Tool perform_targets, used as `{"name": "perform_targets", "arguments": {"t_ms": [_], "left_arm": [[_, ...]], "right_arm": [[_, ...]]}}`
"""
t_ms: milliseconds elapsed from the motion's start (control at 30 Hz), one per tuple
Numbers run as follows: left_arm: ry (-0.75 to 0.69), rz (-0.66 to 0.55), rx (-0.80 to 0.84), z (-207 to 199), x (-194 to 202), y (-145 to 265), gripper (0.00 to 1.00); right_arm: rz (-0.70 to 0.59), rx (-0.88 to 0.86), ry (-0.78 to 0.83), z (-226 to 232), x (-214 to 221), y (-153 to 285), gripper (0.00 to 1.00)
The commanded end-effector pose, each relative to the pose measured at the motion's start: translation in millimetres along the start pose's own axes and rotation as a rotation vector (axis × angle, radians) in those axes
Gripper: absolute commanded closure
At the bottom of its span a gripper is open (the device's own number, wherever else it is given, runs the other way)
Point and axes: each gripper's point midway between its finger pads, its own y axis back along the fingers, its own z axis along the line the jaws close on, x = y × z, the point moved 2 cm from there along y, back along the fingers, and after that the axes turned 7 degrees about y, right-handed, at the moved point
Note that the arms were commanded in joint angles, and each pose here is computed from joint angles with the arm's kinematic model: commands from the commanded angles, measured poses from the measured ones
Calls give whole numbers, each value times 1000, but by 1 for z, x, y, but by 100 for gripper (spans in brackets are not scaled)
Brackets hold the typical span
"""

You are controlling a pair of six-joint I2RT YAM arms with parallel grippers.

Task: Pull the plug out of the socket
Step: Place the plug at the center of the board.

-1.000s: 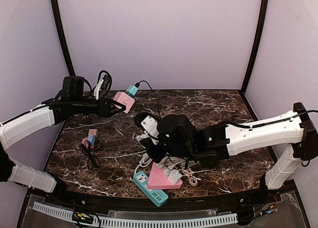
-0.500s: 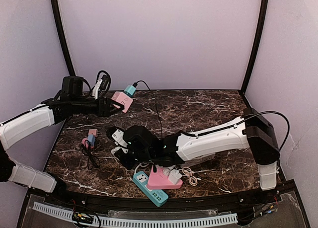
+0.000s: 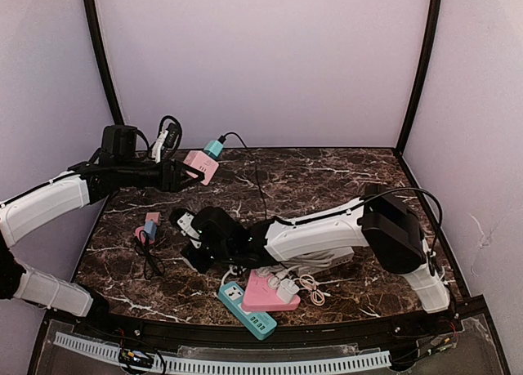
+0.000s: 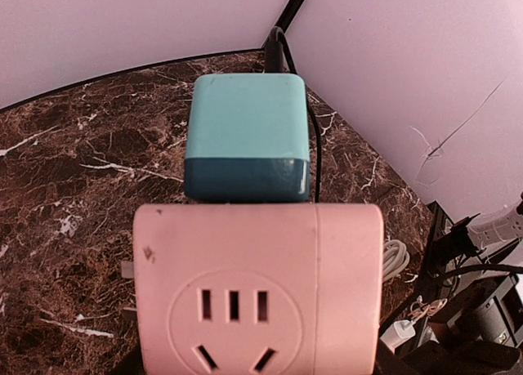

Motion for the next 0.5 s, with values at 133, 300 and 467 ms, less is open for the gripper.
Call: {"name": "perform_targets", "arguments": {"t_ms": [133, 300, 467], "left_arm": [[-50, -74, 37, -14, -23, 9, 99], [-59, -83, 27, -14, -24, 11, 99], [-67, -88, 19, -13, -25, 11, 99]], "right_arm": [[-14, 8, -9, -9, -3, -6, 56], [-67, 16, 15, -12, -18, 18, 39], [-155, 3, 71, -5, -44, 70, 22]]}}
